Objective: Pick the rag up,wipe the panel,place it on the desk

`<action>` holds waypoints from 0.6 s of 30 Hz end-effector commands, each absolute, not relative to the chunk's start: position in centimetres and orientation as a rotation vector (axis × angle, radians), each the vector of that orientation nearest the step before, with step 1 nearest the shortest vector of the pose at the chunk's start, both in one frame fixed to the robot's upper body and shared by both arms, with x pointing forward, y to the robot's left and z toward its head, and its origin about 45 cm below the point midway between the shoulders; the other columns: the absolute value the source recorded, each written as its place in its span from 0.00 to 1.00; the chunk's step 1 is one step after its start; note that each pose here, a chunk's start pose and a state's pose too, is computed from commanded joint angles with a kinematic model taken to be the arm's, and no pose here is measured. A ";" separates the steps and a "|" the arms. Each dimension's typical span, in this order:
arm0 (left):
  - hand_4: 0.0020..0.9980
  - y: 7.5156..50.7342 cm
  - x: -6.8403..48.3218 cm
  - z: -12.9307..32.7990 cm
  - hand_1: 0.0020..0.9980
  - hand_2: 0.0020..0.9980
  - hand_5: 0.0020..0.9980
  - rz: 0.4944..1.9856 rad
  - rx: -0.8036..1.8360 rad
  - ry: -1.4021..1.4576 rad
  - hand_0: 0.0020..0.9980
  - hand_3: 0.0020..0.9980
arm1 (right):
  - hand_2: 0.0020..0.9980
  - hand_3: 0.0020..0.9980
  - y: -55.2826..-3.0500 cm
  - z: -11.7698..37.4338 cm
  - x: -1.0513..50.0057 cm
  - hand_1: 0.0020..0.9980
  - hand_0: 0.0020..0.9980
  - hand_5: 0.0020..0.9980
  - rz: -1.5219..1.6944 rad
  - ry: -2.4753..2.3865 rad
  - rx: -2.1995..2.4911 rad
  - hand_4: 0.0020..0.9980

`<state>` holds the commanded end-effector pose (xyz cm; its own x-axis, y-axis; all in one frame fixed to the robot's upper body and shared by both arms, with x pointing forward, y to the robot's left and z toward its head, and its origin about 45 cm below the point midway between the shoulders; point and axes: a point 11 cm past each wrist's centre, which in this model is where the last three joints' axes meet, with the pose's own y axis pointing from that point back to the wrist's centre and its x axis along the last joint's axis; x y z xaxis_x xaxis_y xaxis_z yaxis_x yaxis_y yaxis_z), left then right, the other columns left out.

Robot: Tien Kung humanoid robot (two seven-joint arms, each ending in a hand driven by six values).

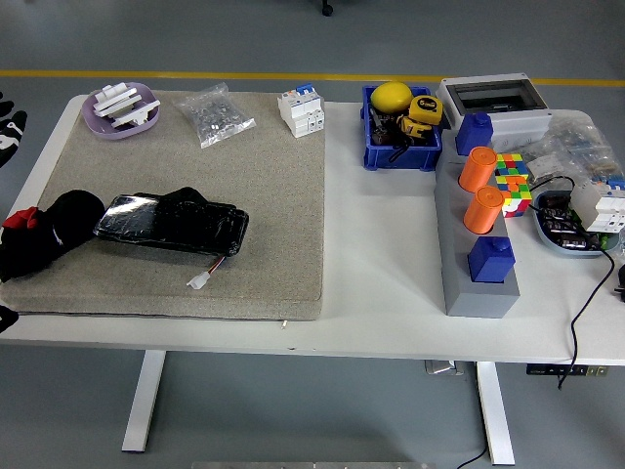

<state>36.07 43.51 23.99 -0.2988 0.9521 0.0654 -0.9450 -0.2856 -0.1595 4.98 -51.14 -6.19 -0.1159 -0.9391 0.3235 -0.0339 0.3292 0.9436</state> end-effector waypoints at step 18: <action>0.77 43.3 36.0 23.5 0.71 0.61 0.11 1.860 -0.036 -0.186 0.69 0.57 | 0.67 0.65 -51.1 -6.2 4.8 0.57 0.74 0.62 -1.014 -1.469 0.937 1.00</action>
<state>36.02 43.25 23.50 -0.2943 0.9531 0.0706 -0.9482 -0.2820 -0.1464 4.85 -51.10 -6.24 -0.1209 -0.9385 0.3233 -0.0306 0.3291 0.9438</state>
